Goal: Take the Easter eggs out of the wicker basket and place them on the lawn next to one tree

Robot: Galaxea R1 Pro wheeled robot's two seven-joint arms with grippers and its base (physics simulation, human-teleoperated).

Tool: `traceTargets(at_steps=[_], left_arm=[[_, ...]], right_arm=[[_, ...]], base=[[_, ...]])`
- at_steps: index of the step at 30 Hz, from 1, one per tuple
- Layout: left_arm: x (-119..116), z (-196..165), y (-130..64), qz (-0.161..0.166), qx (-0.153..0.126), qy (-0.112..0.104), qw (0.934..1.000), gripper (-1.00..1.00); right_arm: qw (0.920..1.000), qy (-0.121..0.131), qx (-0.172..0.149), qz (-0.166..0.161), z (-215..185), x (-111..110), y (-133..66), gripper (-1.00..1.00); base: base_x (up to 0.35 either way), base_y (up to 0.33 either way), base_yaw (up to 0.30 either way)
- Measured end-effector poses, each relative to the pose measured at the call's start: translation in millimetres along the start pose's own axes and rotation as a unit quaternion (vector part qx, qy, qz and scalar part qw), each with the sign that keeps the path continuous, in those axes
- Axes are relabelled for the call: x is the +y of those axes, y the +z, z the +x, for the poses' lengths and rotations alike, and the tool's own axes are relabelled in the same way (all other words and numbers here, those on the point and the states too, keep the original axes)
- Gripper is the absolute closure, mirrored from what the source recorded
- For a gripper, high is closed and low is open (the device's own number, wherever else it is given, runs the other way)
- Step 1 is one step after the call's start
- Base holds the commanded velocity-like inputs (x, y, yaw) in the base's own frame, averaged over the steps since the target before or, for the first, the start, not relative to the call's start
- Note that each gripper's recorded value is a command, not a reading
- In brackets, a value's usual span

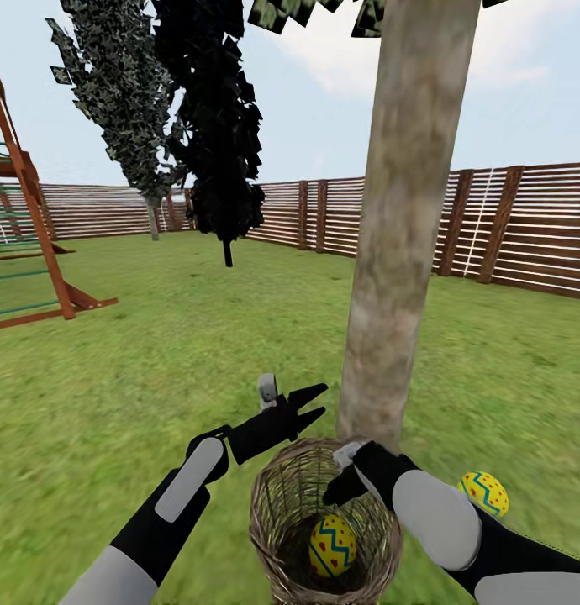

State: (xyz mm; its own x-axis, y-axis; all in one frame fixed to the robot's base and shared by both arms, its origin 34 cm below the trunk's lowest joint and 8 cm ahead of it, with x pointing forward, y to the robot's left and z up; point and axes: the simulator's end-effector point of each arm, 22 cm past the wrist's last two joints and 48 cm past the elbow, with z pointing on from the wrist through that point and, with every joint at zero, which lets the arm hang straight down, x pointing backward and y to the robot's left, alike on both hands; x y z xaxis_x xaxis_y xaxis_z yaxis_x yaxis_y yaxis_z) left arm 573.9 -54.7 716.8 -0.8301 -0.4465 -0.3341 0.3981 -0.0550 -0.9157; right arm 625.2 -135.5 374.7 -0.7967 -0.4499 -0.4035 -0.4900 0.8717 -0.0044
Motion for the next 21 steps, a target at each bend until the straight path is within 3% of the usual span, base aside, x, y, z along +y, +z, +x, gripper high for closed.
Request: traceTargets(at_steps=[5,15,21], left_arm=[[11.8,0.3,-0.6,-0.005,-0.001,-0.01,0.9999,-1.0],[35.3,1.5,-2.0,-0.015,-0.001,-0.028,0.9995,-1.0],[49.2,2.1,-3.4,-0.02,-0.003,-0.04,0.999,-1.0]], right_arm=[[0.9998,-0.012,0.005,0.014,-0.2,9.7,11.8,-1.0],[0.9995,-0.011,0.006,0.029,-8.0,-3.9,22.1,-1.0],[0.9992,-0.018,-0.018,0.032,-15.7,-5.7,33.0,-1.0]], base=[[0.0,0.0,0.0],[0.0,0.0,0.0],[0.0,0.0,0.0]])
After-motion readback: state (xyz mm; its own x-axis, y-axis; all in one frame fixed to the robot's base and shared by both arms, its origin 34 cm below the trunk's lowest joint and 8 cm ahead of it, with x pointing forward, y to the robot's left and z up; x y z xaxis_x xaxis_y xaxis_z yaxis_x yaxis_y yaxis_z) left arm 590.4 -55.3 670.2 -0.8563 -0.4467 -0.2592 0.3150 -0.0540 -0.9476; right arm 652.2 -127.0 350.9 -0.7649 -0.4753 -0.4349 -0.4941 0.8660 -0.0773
